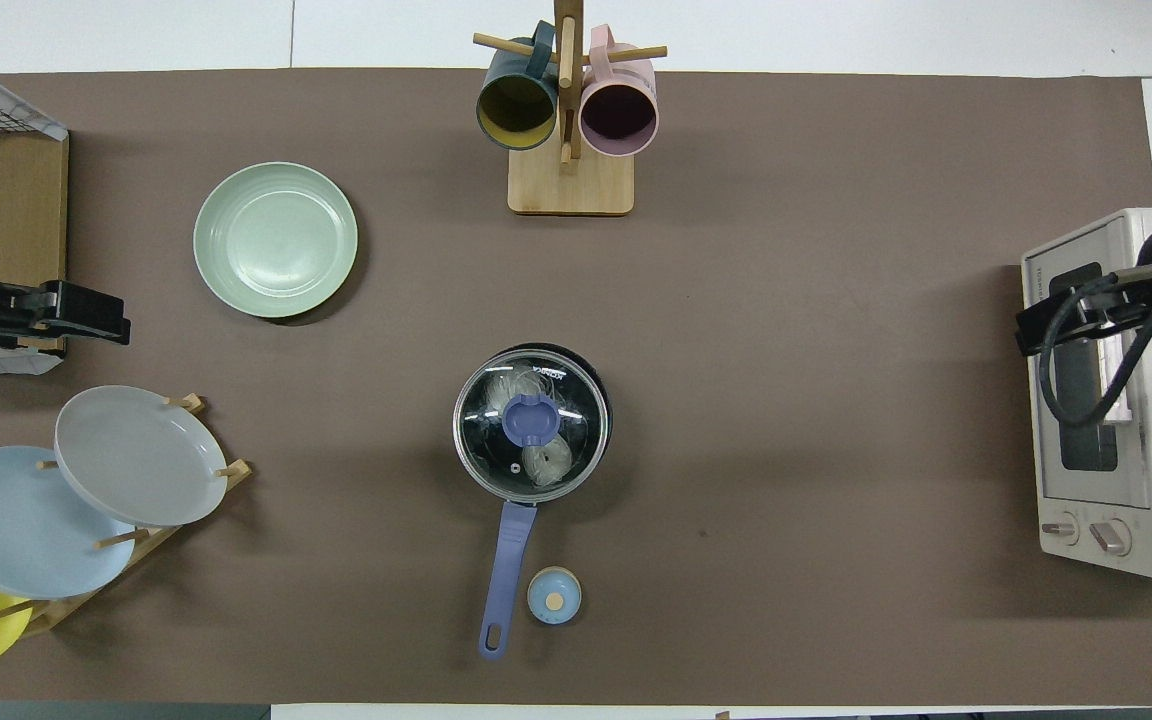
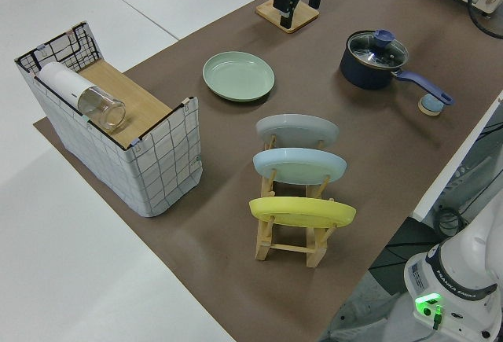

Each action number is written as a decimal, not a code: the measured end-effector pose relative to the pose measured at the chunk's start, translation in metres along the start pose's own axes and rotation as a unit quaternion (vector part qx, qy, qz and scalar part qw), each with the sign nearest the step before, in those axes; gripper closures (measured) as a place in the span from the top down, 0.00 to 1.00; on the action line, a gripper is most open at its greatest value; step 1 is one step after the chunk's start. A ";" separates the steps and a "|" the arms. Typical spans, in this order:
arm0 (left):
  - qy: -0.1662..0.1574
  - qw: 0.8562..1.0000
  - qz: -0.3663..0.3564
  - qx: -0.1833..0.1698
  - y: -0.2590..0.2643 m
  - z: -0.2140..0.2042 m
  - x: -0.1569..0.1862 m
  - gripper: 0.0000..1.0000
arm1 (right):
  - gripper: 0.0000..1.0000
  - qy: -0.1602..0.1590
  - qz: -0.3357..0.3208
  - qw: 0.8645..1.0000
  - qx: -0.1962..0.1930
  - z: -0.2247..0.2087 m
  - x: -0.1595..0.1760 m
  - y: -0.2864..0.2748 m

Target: Transfer vermicelli from plate to pot

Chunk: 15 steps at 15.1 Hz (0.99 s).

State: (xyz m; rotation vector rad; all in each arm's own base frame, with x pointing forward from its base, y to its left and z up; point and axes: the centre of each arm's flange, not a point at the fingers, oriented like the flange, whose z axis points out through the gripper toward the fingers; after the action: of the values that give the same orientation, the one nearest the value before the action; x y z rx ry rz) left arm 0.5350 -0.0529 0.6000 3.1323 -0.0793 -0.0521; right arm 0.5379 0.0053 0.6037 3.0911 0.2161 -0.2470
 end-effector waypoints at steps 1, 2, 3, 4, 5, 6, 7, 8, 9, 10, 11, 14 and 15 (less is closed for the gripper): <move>0.000 1.000 0.000 0.000 0.000 0.000 0.000 1.00 | 1.00 0.000 0.002 1.000 0.000 0.000 -0.001 0.002; 0.000 1.000 -0.001 0.000 -0.001 0.000 0.000 1.00 | 1.00 -0.001 0.004 1.000 0.001 0.001 -0.002 0.005; 0.000 1.000 -0.001 0.000 -0.001 0.000 0.000 1.00 | 1.00 0.000 0.007 1.000 0.001 0.001 -0.002 0.007; 0.000 1.000 -0.001 0.000 -0.001 0.000 0.000 1.00 | 1.00 0.005 0.009 1.000 0.001 0.001 -0.001 0.010; 0.000 1.000 -0.001 0.000 -0.001 0.000 0.000 1.00 | 1.00 0.010 0.010 1.000 0.000 0.001 0.000 0.012; 0.000 1.000 -0.001 0.000 -0.001 0.000 0.000 1.00 | 1.00 0.014 0.010 1.000 0.000 0.000 0.001 0.012; 0.000 1.000 -0.001 0.000 -0.001 0.000 0.000 1.00 | 1.00 0.016 0.010 1.000 -0.001 0.000 0.001 0.011; 0.000 1.000 -0.001 0.000 -0.001 0.000 0.000 1.00 | 1.00 0.017 0.010 1.000 -0.001 -0.001 0.002 0.012; 0.000 1.000 -0.001 0.000 -0.001 0.000 0.000 1.00 | 1.00 0.018 0.011 1.000 -0.001 -0.001 0.001 0.013; 0.000 1.000 -0.001 0.000 -0.001 0.000 0.000 1.00 | 1.00 0.019 0.012 1.000 -0.001 -0.002 0.001 0.014; 0.000 1.000 -0.001 0.000 -0.001 0.000 0.000 1.00 | 1.00 0.020 0.014 1.000 0.000 -0.002 0.001 0.016; 0.000 1.000 -0.001 0.000 -0.001 0.000 0.000 1.00 | 1.00 0.019 0.016 1.000 0.000 -0.002 0.001 0.018; 0.000 1.000 -0.001 0.000 -0.001 0.000 0.000 1.00 | 1.00 0.019 0.016 1.000 0.000 -0.002 0.001 0.018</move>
State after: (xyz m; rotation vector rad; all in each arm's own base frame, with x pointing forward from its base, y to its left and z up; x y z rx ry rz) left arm 0.5350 -0.0520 0.6002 3.1314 -0.0763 -0.0517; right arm 0.5417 -0.0120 0.6057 3.0982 0.1691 -0.1861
